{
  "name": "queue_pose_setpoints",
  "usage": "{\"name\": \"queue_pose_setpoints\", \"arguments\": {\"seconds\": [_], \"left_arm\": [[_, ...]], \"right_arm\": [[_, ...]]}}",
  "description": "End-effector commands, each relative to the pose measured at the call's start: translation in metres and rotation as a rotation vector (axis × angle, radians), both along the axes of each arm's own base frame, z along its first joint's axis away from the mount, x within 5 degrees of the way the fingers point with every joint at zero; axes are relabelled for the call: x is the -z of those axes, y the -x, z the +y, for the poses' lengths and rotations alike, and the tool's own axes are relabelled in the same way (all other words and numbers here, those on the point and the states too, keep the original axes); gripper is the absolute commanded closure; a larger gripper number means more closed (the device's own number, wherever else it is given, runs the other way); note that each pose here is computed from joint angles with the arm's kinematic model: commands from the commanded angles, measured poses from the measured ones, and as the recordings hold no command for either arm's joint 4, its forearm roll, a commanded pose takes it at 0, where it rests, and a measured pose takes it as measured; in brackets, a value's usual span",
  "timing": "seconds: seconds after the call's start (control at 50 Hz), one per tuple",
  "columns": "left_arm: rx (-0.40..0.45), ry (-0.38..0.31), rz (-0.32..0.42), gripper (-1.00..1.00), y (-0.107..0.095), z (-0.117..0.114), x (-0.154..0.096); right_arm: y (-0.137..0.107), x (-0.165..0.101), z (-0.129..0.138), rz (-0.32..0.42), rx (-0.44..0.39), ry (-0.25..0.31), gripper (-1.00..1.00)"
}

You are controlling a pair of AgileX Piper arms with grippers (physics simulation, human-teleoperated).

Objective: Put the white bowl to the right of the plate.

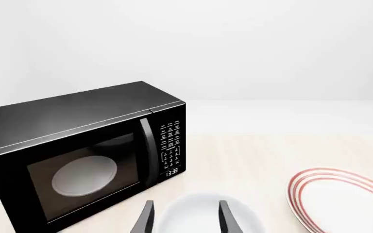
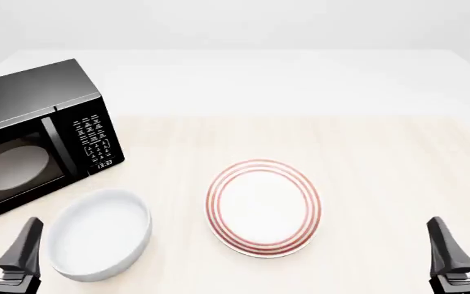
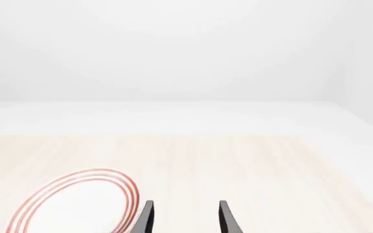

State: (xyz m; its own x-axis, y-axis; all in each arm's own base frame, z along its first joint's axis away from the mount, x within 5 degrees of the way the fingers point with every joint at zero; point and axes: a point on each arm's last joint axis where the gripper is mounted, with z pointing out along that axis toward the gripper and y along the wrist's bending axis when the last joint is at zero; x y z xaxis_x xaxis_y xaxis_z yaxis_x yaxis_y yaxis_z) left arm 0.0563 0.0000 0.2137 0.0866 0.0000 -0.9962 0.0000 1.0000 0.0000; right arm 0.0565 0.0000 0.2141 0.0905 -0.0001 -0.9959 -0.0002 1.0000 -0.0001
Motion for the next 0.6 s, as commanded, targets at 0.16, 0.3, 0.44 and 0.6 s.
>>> {"name": "queue_pose_setpoints", "arguments": {"seconds": [0.16, 0.3, 0.44, 0.6], "left_arm": [[0.0, 0.0, 0.001, -1.0, 0.0, 0.0, -0.001], [0.0, 0.0, 0.001, -1.0, 0.0, 0.0, -0.001], [0.0, 0.0, 0.001, -1.0, 0.0, 0.0, -0.001], [0.0, 0.0, 0.001, -1.0, 0.0, 0.0, -0.001]], "right_arm": [[0.0, 0.0, 0.0, 0.006, -0.003, 0.001, -1.0], [-0.001, -0.004, 0.0, -0.003, 0.002, 0.007, -1.0], [-0.006, -0.028, 0.004, -0.001, -0.056, 0.036, -1.0], [-0.036, -0.055, 0.016, 0.017, -0.159, 0.107, -1.0]]}}
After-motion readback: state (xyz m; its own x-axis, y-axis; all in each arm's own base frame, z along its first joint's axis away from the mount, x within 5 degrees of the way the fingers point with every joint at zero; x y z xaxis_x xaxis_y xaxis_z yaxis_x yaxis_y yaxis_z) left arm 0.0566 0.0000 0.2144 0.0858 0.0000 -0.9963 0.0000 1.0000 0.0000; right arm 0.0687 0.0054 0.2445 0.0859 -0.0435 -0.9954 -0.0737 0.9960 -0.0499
